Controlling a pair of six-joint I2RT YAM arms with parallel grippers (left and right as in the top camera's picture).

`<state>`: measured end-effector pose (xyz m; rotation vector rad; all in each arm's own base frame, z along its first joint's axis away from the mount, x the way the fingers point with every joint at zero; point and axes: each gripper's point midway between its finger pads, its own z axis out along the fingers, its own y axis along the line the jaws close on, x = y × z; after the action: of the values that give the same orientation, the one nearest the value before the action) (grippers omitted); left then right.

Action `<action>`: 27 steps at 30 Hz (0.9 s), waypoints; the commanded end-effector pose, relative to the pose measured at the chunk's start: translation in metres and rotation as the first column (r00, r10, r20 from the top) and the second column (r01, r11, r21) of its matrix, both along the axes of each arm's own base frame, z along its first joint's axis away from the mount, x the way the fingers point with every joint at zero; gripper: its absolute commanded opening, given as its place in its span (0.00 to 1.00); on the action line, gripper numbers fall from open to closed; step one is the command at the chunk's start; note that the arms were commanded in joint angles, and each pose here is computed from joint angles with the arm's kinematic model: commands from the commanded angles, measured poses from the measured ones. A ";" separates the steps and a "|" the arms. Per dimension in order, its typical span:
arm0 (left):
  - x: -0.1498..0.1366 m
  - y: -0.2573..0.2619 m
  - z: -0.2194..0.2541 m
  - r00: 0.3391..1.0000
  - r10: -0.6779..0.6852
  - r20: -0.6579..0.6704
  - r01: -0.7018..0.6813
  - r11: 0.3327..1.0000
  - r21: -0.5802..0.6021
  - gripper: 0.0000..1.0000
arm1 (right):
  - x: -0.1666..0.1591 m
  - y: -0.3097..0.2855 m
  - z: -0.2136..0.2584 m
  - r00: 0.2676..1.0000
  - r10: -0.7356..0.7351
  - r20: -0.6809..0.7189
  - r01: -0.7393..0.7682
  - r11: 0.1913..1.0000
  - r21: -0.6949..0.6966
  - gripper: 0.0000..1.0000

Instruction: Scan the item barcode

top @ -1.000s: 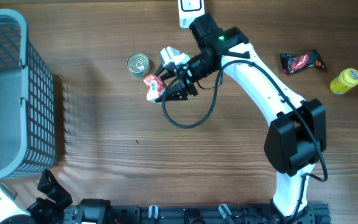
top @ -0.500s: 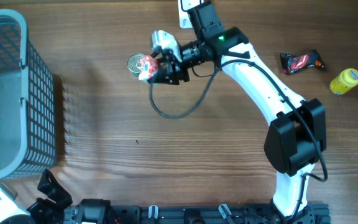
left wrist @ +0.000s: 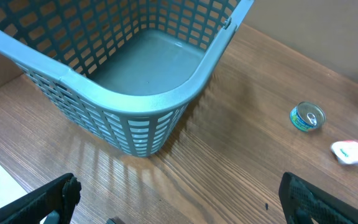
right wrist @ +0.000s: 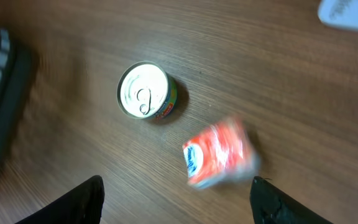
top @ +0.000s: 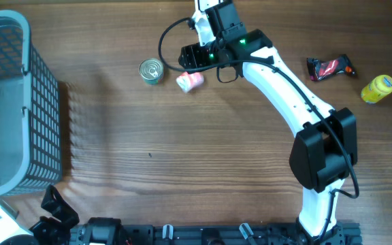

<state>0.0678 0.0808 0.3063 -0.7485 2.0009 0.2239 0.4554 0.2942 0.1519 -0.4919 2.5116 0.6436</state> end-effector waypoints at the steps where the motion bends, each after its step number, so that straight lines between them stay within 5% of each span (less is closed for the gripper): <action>1: -0.001 0.000 0.002 1.000 0.006 0.017 -0.006 1.000 -0.012 1.00 | 0.008 -0.006 0.007 0.989 -0.138 -0.047 0.140 0.989 0.040 0.75; 5: -0.001 0.000 0.002 1.000 0.006 0.016 -0.006 1.000 -0.011 1.00 | 0.007 -0.006 0.000 1.000 -0.005 0.030 0.006 0.999 -0.034 1.00; 10: -0.001 0.000 0.002 1.000 0.010 0.020 -0.010 1.000 -0.017 1.00 | -0.031 -0.025 -0.026 0.918 -0.232 -0.320 0.234 0.972 -0.032 1.00; 15: -0.001 0.000 0.002 1.000 0.010 0.020 -0.009 1.000 -0.018 1.00 | -0.028 -0.009 -0.019 0.895 -0.250 -0.368 0.288 0.956 0.050 1.00; 17: -0.001 -0.001 0.002 1.000 0.010 0.020 -0.009 1.000 -0.018 1.00 | -0.028 -0.012 -0.020 0.752 -0.429 -0.501 0.512 0.858 0.034 1.00; 18: -0.001 -0.001 0.002 1.000 0.010 0.020 -0.010 1.000 -0.019 1.00 | -0.038 -0.021 -0.031 0.536 -0.573 -0.620 0.691 0.720 -0.067 1.00; 19: -0.001 0.000 0.002 0.999 0.019 0.026 -0.018 0.999 -0.030 1.00 | -0.041 -0.023 -0.035 0.409 -0.626 -0.664 0.771 0.627 -0.116 0.95; 22: 0.000 -0.002 0.002 0.999 0.016 0.028 -0.015 0.999 -0.038 1.00 | -0.021 -0.002 -0.038 0.320 -0.613 -0.722 0.853 0.518 -0.061 0.89; 25: -0.001 -0.002 0.002 0.999 0.016 0.028 -0.015 0.999 -0.038 1.00 | 0.008 0.034 -0.037 0.313 -0.517 -0.797 0.891 0.451 0.058 1.00; 27: 0.000 -0.002 0.002 0.999 0.016 0.028 -0.015 0.999 -0.039 1.00 | 0.019 0.042 -0.053 0.236 -0.496 -0.836 0.924 0.380 0.035 1.00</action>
<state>0.0680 0.0803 0.3061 -0.7696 1.9933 0.2071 0.4730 0.3219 0.1390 1.0974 2.5501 1.1582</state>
